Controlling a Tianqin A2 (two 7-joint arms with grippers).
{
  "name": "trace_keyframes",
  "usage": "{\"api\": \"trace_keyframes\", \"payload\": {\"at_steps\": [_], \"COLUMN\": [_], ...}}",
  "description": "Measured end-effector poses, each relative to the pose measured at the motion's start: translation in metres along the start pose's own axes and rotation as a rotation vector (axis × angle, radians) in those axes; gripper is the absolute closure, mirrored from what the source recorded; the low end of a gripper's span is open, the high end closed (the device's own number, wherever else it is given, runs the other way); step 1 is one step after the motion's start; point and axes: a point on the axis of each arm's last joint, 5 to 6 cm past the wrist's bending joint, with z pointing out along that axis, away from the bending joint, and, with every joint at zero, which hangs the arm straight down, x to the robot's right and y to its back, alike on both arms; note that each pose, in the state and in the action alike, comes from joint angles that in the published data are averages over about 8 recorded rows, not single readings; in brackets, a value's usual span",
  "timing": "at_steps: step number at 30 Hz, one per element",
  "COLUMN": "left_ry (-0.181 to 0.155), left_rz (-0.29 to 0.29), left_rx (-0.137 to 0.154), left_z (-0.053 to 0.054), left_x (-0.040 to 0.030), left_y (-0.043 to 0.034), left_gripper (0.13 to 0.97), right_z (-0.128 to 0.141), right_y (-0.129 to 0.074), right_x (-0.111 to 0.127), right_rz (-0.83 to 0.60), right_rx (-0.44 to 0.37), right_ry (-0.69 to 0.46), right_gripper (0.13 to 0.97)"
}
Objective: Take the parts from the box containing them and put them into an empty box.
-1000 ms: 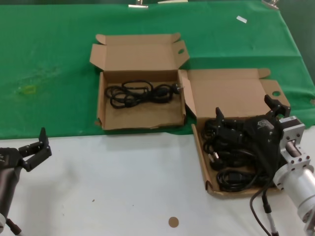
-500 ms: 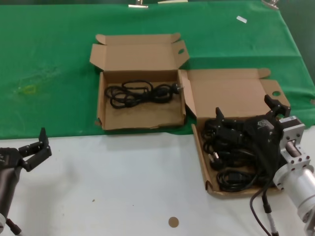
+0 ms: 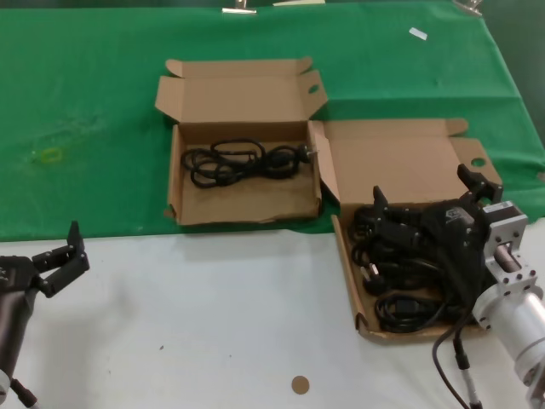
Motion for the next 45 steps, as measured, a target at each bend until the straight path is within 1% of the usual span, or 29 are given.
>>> {"api": "trace_keyframes", "payload": {"at_steps": [45], "left_ry": [0.000], "left_rz": [0.000], "left_rx": [0.000], "left_z": [0.0000], "left_x": [0.0000], "left_y": [0.0000], "left_gripper": [0.132], "right_z": [0.0000], "right_y": [0.0000], "right_x": [0.0000], "right_rz": [0.000], "right_rx": [0.000], "right_ry": [0.000], "right_gripper": [0.130]}}
